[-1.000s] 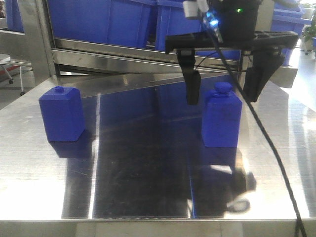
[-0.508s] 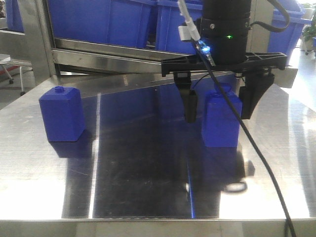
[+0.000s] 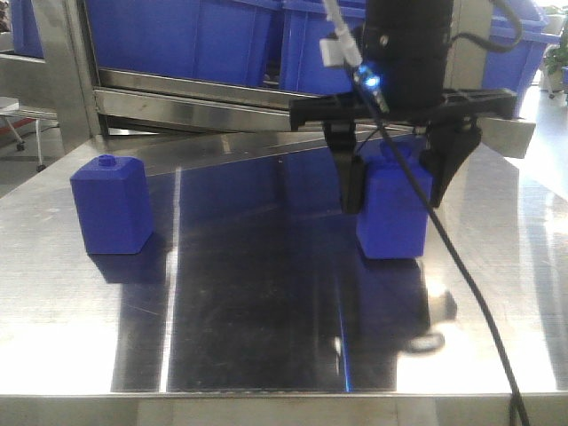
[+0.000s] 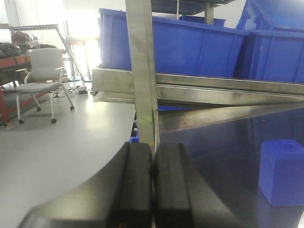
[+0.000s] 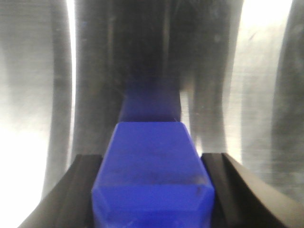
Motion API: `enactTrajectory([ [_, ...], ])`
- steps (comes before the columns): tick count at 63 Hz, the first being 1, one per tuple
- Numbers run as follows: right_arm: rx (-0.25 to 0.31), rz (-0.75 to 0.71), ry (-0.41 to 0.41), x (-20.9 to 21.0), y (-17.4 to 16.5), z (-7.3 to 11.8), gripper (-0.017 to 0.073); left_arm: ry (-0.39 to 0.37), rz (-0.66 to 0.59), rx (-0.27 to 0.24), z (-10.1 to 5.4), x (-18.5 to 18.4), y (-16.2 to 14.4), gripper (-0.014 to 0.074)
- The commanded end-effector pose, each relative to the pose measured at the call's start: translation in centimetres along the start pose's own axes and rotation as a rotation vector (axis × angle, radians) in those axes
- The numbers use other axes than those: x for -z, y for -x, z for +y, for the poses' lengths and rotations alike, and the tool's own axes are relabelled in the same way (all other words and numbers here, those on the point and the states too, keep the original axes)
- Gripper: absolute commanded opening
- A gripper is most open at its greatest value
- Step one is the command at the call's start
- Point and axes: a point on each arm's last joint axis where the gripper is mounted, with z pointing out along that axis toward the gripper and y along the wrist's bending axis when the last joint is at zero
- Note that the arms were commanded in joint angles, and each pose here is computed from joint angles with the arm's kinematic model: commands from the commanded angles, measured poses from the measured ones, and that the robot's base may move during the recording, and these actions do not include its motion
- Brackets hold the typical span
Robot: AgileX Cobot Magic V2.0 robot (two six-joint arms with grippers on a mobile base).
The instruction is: Pick and sort blue part to right shelf
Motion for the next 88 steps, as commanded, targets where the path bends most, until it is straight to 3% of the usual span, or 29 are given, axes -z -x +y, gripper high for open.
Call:
enactTrajectory([
  [1, 0.085, -0.141, 0.032, 4.9, 0.2, -1.1, 0.0374, 0.013, -0.081, 0.013, 0.1, 0.2, 0.1, 0.0134],
  [11, 0.174, -0.223, 0.043, 7.0, 0.4, -3.0, 0.0374, 0.013, -0.081, 0.013, 0.1, 0.2, 0.1, 0.0134],
  [22, 0.195, -0.357, 0.064, 7.9, -1.2, -6.2, 0.0374, 0.013, -0.081, 0.013, 0.1, 0.2, 0.1, 0.0134],
  [38, 0.142, -0.622, 0.118, 8.7, -5.4, -11.5, 0.0374, 0.013, -0.081, 0.013, 0.1, 0.2, 0.1, 0.0134],
  [48, 0.134, -0.735, 0.091, 8.7, -8.4, -14.2, 0.0374, 0.013, -0.081, 0.013, 0.1, 0.2, 0.1, 0.0134],
  [55, 0.080, -0.823, 0.063, 9.1, -10.4, -16.0, 0.0374, 0.013, -0.081, 0.013, 0.1, 0.2, 0.1, 0.0134],
  [64, 0.043, -0.953, 0.032, 9.9, -13.3, -17.4, 0.0374, 0.013, -0.081, 0.013, 0.1, 0.2, 0.1, 0.0134],
  [88, 0.059, -1.218, 0.018, 11.7, -20.5, -18.1, 0.0374, 0.013, -0.081, 0.013, 0.1, 0.2, 0.1, 0.0134],
])
